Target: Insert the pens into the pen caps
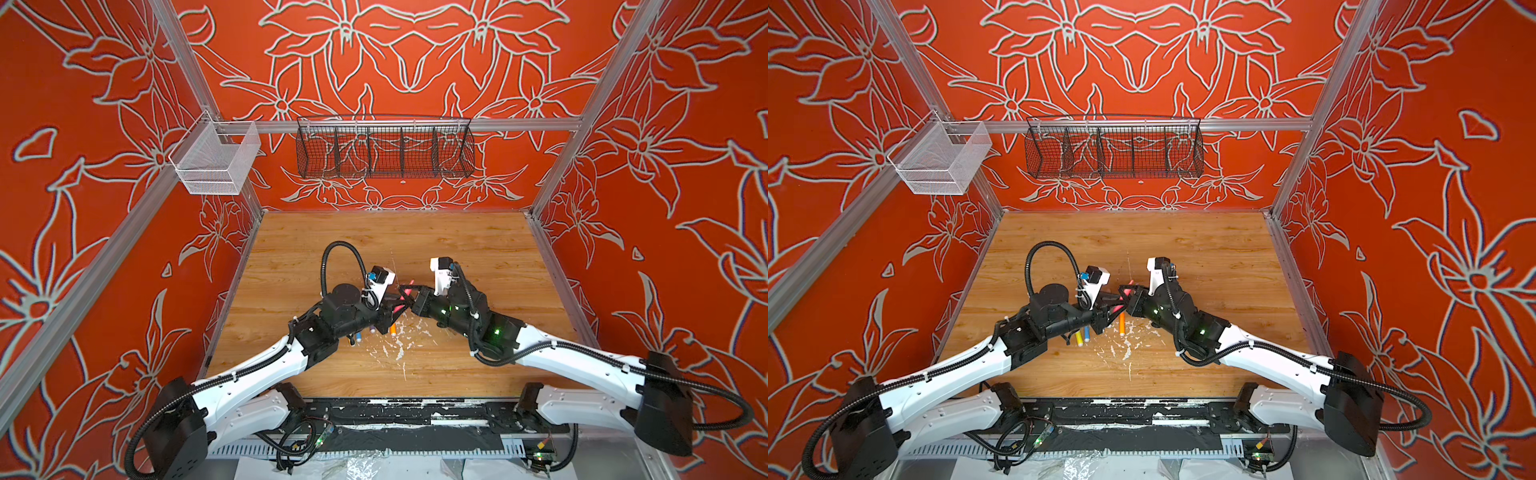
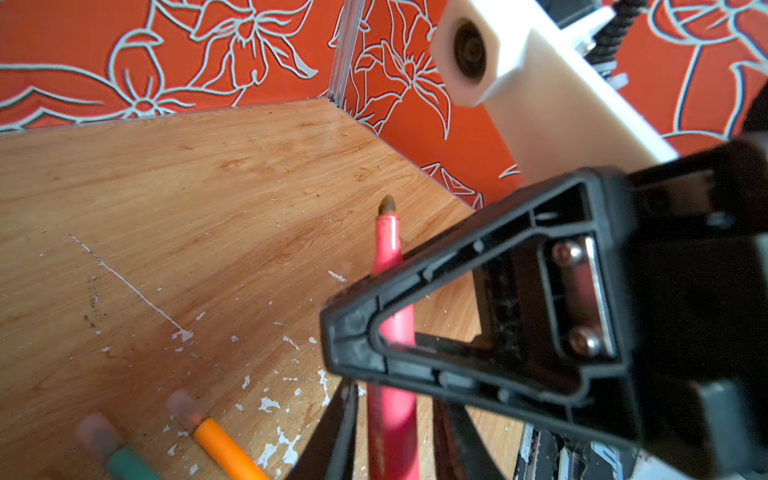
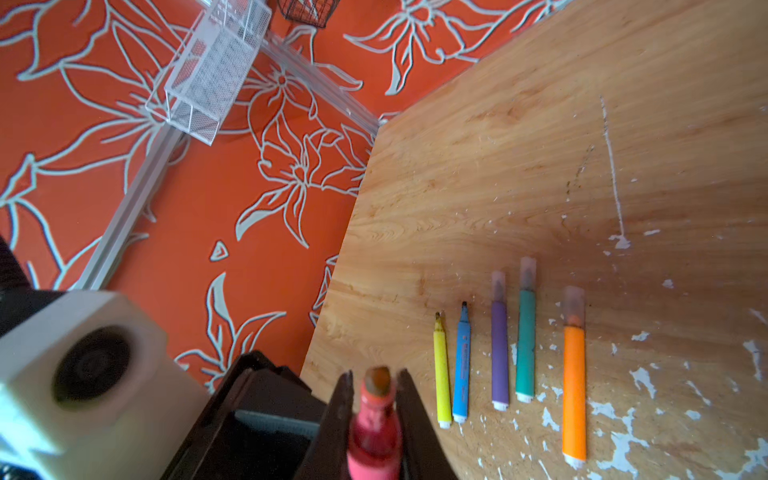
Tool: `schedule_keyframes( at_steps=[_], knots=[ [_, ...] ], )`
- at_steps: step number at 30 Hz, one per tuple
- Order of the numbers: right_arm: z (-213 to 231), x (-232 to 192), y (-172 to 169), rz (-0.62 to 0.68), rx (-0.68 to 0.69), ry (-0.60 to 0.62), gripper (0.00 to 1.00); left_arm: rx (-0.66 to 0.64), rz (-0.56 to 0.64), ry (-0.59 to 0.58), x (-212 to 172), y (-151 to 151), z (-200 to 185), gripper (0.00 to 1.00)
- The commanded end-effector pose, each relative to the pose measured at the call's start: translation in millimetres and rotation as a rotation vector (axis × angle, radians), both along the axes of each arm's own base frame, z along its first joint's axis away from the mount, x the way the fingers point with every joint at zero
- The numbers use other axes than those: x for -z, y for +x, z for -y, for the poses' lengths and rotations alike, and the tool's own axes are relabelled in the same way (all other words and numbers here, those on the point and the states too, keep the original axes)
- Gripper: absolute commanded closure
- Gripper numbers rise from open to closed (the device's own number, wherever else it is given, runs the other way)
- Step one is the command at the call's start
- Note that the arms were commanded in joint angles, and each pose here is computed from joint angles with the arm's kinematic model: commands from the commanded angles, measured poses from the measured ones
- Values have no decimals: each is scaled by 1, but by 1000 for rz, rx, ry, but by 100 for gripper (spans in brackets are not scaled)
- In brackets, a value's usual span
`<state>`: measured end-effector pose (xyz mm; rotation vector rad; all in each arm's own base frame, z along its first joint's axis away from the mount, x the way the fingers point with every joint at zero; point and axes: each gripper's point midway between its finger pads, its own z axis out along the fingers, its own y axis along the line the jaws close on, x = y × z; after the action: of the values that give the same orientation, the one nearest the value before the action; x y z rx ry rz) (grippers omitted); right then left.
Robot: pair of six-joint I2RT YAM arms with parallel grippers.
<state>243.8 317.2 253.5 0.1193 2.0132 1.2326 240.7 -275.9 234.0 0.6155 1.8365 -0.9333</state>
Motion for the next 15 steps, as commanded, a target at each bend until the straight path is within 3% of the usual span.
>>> schedule_keyframes(
  at_steps=[1, 7, 15],
  knots=[
    [-13, -20, -8, 13, -29, 70, 100, 18, 30, -12, -4, -1, 3, 70],
    [-21, -24, -12, 14, -46, 102, 100, 20, 34, -12, -4, -2, 3, 68],
    [-21, -34, -14, 34, -33, 131, 100, 29, 40, -9, -2, -2, 4, 59]
  ],
)
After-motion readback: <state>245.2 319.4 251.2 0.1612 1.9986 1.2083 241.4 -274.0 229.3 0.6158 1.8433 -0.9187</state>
